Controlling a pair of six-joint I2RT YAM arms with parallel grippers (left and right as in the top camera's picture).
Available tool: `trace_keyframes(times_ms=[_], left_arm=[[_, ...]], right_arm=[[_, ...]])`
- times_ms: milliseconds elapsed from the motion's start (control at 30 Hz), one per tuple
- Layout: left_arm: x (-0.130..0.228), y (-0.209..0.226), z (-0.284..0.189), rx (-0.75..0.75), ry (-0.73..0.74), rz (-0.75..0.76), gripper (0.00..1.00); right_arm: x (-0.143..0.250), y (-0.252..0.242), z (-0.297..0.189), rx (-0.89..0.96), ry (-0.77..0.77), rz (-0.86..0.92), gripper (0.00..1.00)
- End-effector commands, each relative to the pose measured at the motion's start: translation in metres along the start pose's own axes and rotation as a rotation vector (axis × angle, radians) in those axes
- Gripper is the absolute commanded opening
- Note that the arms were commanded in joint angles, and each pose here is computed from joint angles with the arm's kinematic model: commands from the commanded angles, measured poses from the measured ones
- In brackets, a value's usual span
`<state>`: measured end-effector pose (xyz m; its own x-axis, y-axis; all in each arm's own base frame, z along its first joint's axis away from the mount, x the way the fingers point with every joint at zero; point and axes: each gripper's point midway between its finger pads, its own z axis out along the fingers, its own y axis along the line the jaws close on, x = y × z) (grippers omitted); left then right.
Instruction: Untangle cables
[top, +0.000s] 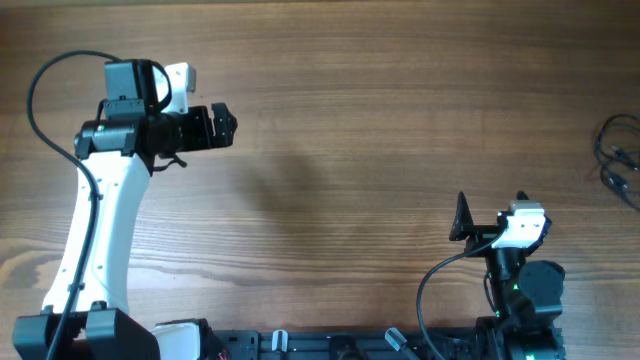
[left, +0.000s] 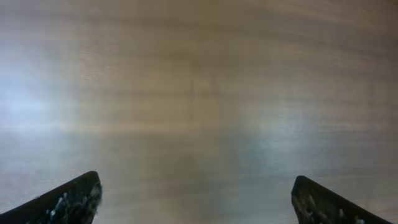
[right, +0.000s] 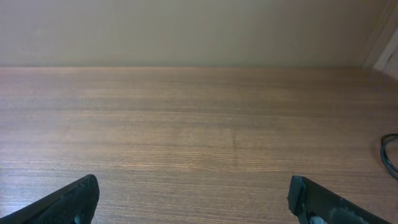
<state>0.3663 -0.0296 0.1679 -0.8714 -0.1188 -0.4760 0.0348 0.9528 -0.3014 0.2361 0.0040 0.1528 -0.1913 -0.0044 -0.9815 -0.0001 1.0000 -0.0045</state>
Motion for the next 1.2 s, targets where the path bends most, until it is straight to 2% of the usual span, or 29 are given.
trace_keyframes(times_ms=[0,167,333,433,633,733,833,967,1033,1167], left_arm=[[0.021,-0.012,0.002,0.085,0.063,-0.010,1.00],[0.017,-0.029,-0.063,0.071,-0.087,0.044,1.00],[0.040,-0.057,-0.151,0.089,-0.293,0.069,1.00],[0.070,-0.072,-0.202,0.112,-0.428,0.066,1.00],[0.136,-0.084,-0.272,0.127,-0.702,0.081,1.00],[0.151,-0.089,-0.288,0.140,-0.786,0.111,1.00],[0.153,-0.090,-0.290,0.134,-0.801,0.144,1.00],[0.150,-0.098,-0.266,0.165,-0.757,0.296,1.00],[0.148,-0.098,-0.250,0.191,-0.727,0.312,1.00],[0.133,-0.112,-0.244,0.278,-0.784,0.385,1.00]], right_arm=[[-0.004,-0.004,-0.001,0.023,-0.018,0.021,1.00],[-0.004,-0.004,-0.001,0.023,-0.018,0.021,1.00],[-0.004,-0.004,-0.001,0.023,-0.018,0.021,1.00],[-0.004,-0.004,-0.001,0.023,-0.018,0.021,1.00],[-0.004,-0.004,-0.001,0.023,-0.018,0.021,1.00],[-0.004,-0.004,-0.001,0.023,-0.018,0.021,1.00],[-0.004,-0.004,-0.001,0.023,-0.018,0.021,1.00],[-0.004,-0.004,-0.001,0.023,-0.018,0.021,1.00],[-0.004,-0.004,-0.001,0.023,-0.018,0.021,1.00],[-0.004,-0.004,-0.001,0.023,-0.018,0.021,1.00]])
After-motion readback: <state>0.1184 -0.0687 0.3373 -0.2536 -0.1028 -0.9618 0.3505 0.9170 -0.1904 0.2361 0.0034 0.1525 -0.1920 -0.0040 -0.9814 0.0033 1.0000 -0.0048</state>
